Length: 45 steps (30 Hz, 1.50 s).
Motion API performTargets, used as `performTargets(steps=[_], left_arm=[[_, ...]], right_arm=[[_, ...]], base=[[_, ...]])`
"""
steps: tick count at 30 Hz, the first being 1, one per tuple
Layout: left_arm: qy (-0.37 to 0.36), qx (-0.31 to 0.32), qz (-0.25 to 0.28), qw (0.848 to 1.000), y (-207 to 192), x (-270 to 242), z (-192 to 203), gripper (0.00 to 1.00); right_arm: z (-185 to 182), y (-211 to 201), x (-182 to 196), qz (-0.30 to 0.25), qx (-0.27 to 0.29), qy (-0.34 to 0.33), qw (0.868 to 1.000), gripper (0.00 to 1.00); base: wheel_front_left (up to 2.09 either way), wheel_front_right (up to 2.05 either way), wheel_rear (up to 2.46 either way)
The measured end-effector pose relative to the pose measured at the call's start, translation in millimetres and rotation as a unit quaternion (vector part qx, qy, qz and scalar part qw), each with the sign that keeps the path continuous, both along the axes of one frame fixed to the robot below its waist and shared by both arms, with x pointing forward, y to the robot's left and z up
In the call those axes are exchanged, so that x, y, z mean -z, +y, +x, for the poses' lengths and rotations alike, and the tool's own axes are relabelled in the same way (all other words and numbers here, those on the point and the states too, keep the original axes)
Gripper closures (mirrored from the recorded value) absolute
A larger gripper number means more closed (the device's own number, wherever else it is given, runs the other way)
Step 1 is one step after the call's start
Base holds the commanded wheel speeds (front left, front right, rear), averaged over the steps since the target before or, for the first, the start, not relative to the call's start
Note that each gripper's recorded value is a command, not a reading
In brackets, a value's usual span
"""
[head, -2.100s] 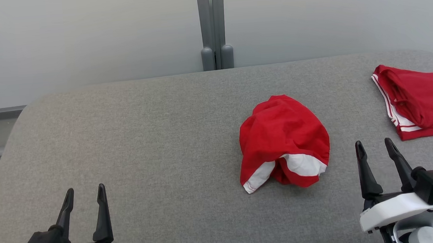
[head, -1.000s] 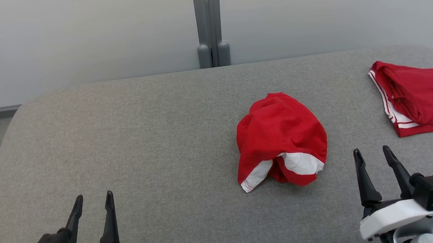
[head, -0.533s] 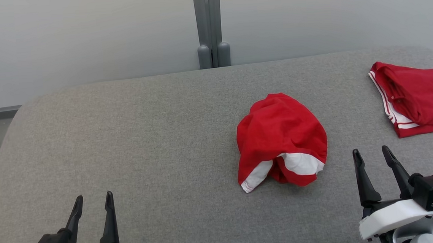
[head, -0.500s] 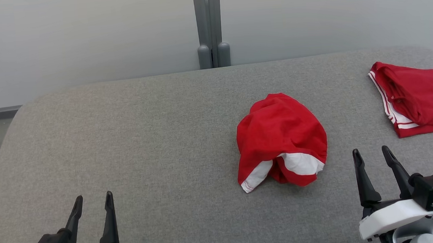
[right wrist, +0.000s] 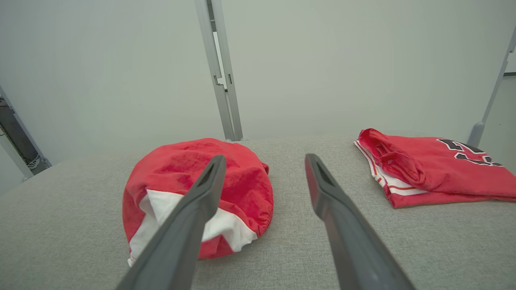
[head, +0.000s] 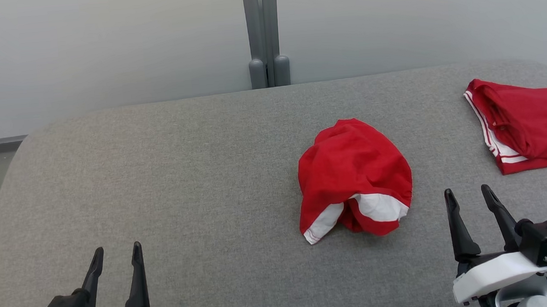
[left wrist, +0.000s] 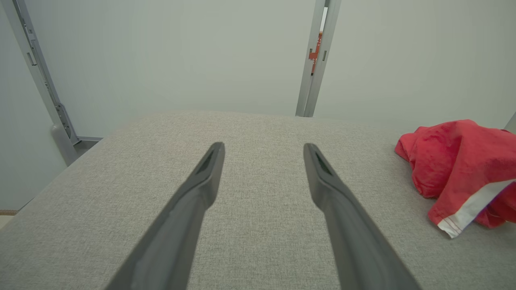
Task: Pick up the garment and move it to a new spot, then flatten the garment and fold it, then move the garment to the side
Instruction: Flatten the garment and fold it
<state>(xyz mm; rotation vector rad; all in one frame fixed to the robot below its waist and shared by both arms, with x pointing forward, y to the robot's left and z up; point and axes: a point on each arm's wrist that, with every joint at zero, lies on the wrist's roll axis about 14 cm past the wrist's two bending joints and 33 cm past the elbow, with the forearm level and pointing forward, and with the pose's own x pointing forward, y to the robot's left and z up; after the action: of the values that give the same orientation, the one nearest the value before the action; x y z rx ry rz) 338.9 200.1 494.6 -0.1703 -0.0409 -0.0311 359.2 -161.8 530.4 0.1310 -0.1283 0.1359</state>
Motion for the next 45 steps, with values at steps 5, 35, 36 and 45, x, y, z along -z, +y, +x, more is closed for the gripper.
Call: performTargets(steps=[5,35,36,45], left_arm=[[0.001,0.001,0.001,1.000,-0.6,0.9,0.0,0.00],[0.000,0.188,-0.006,0.982,-137.1,-5.2,50.5,0.00],[0.000,0.195,-0.005,0.981,-142.3,-5.5,53.6,0.00],[0.070,0.286,0.010,0.956,-204.3,40.4,63.2,0.00]], right_arm=[[0.1,-0.1,0.2,0.000,0.000,0.000,1.000,0.00],[0.0,-18.9,8.2,0.001,0.030,0.014,0.999,0.00],[0.4,-20.8,8.0,0.001,0.033,0.013,0.999,0.00],[-3.0,-56.5,18.7,-0.002,0.089,0.029,0.996,0.00]], base=[[0.00,0.00,0.00],[0.00,0.00,0.00],[0.00,0.00,0.00],[0.00,0.00,0.00]])
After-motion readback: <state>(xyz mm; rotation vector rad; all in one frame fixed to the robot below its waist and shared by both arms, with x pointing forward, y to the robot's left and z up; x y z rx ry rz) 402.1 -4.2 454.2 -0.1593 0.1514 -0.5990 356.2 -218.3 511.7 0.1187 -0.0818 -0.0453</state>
